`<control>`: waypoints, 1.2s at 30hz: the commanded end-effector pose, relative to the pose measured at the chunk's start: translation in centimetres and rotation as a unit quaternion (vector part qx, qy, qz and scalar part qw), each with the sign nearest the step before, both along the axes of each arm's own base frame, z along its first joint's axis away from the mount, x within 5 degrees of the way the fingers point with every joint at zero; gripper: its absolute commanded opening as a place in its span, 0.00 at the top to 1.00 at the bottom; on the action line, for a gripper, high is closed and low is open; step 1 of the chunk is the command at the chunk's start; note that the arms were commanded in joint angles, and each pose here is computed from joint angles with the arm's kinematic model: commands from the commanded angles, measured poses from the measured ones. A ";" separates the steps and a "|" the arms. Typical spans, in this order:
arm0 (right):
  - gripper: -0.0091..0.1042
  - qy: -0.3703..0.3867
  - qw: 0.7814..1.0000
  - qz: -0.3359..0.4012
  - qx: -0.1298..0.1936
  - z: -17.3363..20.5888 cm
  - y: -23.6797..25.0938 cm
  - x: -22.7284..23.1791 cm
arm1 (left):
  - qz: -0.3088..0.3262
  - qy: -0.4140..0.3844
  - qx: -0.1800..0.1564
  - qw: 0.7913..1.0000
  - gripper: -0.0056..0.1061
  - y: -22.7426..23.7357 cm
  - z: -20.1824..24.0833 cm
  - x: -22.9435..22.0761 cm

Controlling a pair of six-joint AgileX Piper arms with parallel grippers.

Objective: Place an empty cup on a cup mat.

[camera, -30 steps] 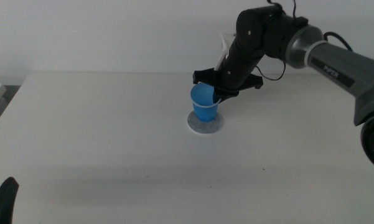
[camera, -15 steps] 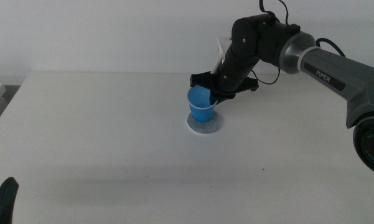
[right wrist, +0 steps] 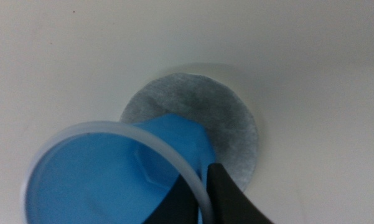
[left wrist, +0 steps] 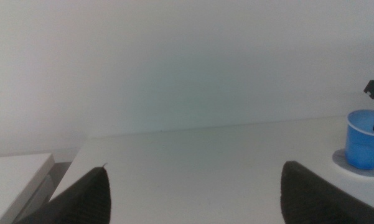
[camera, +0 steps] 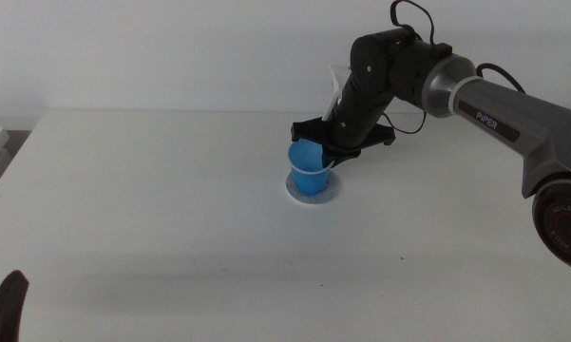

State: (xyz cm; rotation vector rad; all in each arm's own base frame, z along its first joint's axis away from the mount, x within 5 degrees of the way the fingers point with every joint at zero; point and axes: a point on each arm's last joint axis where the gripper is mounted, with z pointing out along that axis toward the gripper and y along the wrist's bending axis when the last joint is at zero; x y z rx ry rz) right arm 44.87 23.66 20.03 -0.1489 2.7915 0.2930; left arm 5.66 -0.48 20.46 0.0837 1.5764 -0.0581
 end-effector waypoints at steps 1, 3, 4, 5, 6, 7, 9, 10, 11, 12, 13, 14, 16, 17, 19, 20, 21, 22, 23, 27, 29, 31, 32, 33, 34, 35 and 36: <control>0.88 -0.007 1.000 0.005 -0.009 0.4 -0.1 0.0 | -0.001 -0.005 -0.003 1.000 0.11 0.0 0.1 0.0; 0.83 -0.006 1.000 0.001 -0.012 0.4 -0.2 0.0 | -0.001 -0.005 -0.003 1.000 0.11 0.0 0.1 0.0; 0.79 -0.005 1.000 -0.004 -0.014 0.4 -0.3 0.0 | -0.001 -0.005 -0.003 1.000 0.11 0.0 0.1 0.0; 0.74 -0.005 1.000 -0.009 -0.016 0.4 -0.3 0.0 | -0.001 -0.005 -0.003 1.000 0.11 0.0 0.1 0.0; 0.69 -0.004 1.000 -0.014 -0.018 0.4 -0.4 0.0 | -0.001 -0.005 -0.003 1.000 0.11 0.0 0.1 0.0; 0.63 -0.006 1.000 -0.017 -0.020 0.4 -0.4 0.0 | -0.001 -0.005 -0.003 1.000 0.11 0.0 0.1 0.0; 0.51 -0.009 1.000 -0.016 -0.019 0.8 -0.5 -0.1 | -0.001 -0.005 -0.003 1.000 0.11 0.0 0.1 0.0; 0.44 -0.012 1.000 -0.017 -0.017 1.3 -0.5 -0.1 | -0.001 -0.005 -0.003 1.000 0.11 0.0 0.1 0.0; 0.40 -0.021 1.000 -0.017 -0.012 2.3 -0.6 -0.3 | -0.001 -0.005 -0.003 1.000 0.11 0.0 0.1 0.0; 0.36 -0.031 0.999 -0.017 -0.010 3.3 -0.8 -0.5 | -0.001 -0.005 -0.003 1.000 0.11 0.0 0.1 0.0; 0.33 -0.048 0.999 -0.015 -0.009 4.8 -1.0 -0.8 | -0.001 -0.005 -0.003 1.000 0.11 0.0 0.1 0.0; 0.30 -0.068 0.998 -0.012 -0.011 6.6 -1.5 -1.3 | -0.001 -0.005 -0.003 1.000 0.11 0.0 0.1 0.0; 0.29 -0.116 0.993 -0.009 -0.026 10.3 -2.9 -2.8 | -0.001 -0.005 -0.003 1.000 0.11 0.0 0.1 0.0; 0.29 -0.135 0.990 -0.007 -0.037 11.2 -3.6 -3.7 | -0.001 -0.005 -0.003 1.000 0.11 0.0 0.1 0.0; 0.29 -0.188 0.980 -0.001 -0.058 13.6 -5.6 -6.1 | -0.001 -0.005 -0.003 1.000 0.11 0.0 0.1 0.0; 0.29 -0.215 0.975 -0.001 -0.054 14.6 -6.8 -7.3 | -0.001 -0.005 -0.003 1.000 0.11 0.0 0.1 0.0; 0.28 -0.243 0.969 -0.001 -0.040 15.3 -7.6 -8.3 | -0.001 -0.005 -0.003 1.000 0.11 0.0 0.1 0.0; 0.28 -0.268 0.963 -0.003 -0.023 15.8 -8.8 -9.6 | -0.001 -0.005 -0.003 1.000 0.11 0.0 0.1 0.0; 0.28 -0.290 0.957 -0.005 -0.005 16.1 -10.1 -11.0 | -0.001 -0.005 -0.003 1.000 0.11 0.0 0.1 0.0; 0.28 -0.344 0.939 -0.028 0.016 16.0 -15.2 -16.5 | -0.001 -0.005 -0.003 1.000 0.11 0.0 0.1 0.0; 0.26 -0.356 0.933 -0.055 0.005 15.6 -17.9 -19.2 | -0.001 -0.005 -0.003 1.000 0.11 0.0 0.1 0.0; 0.19 -0.367 0.927 -0.075 -0.013 15.0 -20.1 -21.5 | -0.001 -0.005 -0.003 1.000 0.11 0.0 0.1 0.0; 0.13 -0.373 0.924 -0.082 -0.025 14.7 -21.0 -22.7 | -0.001 -0.005 -0.003 1.000 0.11 0.0 0.1 0.0; 0.10 -0.381 0.920 -0.084 -0.035 14.5 -21.7 -23.6 | -0.001 -0.005 -0.003 1.000 0.11 0.0 0.1 0.0; 0.10 -0.387 0.917 -0.089 -0.043 14.1 -22.3 -24.7 | -0.001 -0.005 -0.003 1.000 0.11 0.0 0.1 0.0; 0.10 -0.393 0.914 -0.095 -0.048 13.7 -22.8 -25.8 | -0.001 -0.005 -0.003 1.000 0.11 0.0 0.1 0.0; 0.10 -0.402 0.909 -0.099 -0.052 13.6 -23.2 -26.8 | -0.001 -0.005 -0.003 1.000 0.11 0.0 0.1 0.0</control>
